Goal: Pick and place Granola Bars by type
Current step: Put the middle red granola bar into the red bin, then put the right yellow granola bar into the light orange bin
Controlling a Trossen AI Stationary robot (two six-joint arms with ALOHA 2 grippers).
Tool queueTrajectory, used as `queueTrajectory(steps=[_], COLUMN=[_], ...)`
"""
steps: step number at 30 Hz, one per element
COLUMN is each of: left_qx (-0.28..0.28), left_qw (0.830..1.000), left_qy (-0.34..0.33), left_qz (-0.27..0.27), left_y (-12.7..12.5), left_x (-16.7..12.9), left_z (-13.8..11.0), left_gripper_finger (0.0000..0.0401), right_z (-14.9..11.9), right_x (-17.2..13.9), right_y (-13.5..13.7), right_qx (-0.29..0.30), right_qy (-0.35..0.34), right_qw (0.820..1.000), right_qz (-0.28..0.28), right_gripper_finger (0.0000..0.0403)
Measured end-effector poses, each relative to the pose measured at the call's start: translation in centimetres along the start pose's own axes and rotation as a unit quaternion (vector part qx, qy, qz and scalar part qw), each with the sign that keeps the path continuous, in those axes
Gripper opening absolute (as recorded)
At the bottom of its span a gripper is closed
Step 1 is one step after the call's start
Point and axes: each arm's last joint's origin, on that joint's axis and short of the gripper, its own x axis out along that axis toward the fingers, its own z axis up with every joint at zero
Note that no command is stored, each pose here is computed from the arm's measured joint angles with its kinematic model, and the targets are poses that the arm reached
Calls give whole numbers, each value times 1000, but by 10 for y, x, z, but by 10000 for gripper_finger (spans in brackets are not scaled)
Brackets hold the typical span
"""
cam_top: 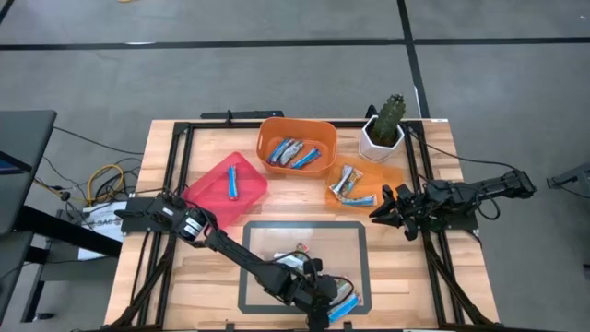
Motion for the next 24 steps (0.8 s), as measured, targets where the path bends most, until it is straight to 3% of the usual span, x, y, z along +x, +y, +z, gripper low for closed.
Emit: queueTrajectory(steps=[4,16,24], left_qx=[-11,7,46], left_qw=[1000,999,996], left_qy=[9,31,57], left_qz=[-20,-13,44], left_y=[-4,2,14], left_x=[13,14,-11], left_z=[-10,-12,-1], left_gripper_finger=[137,203,208], right_z=[0,0,0], right_x=[0,0,0], right_y=[0,0,0], right_qx=[0,0,0], right_qy=[2,0,0], right_qw=[1000,1000,1000], right_qz=[-1,0,0], right_gripper_finger=[82,82,82])
